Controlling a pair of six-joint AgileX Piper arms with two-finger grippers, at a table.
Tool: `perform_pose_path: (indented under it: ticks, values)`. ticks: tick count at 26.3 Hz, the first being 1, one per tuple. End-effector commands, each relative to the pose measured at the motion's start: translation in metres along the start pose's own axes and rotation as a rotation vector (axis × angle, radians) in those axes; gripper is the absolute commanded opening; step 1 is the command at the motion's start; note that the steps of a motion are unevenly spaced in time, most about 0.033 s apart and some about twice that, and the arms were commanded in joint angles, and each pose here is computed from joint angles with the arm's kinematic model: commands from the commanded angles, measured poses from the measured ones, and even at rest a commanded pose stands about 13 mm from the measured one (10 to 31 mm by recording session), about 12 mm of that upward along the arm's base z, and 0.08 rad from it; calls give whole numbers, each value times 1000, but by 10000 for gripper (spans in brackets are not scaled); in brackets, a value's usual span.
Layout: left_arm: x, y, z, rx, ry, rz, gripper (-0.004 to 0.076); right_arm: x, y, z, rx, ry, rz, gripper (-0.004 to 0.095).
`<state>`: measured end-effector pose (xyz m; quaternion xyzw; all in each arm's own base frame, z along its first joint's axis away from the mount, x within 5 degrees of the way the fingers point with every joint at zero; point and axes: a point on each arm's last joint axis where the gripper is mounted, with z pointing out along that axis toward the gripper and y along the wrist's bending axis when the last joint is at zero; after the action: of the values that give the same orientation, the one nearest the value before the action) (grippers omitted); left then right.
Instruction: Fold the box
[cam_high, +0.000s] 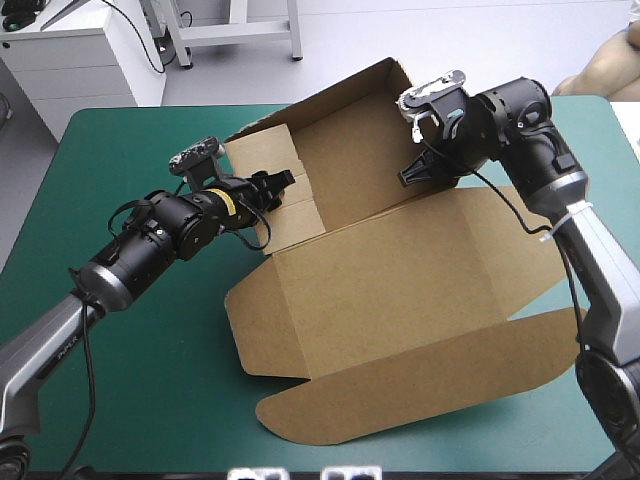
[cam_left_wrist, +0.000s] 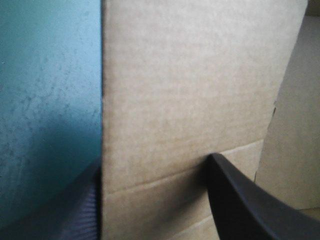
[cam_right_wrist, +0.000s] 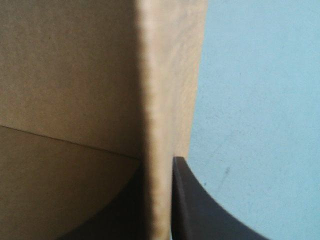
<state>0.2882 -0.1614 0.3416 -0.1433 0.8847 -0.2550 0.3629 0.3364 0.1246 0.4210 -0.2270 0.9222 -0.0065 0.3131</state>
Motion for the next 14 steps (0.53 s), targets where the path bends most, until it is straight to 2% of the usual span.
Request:
perform_pose_path:
  ticks: [1,7,10,14]
  values:
    - [-6,-9,-11,47,-33,74,274,-4,10,-51,-102,-152,12,-12]
    - [-7,-9,-11,43,-46,103,303,-4,9,-51,-93,-155,10,-12]
    - [-4,-7,-12,22,-4,72,337,-4,9,-51,-92,-159,10,-13]
    - [-5,-11,-24,33,24,24,337,-4,9,-51,-94,-159,10,-13]
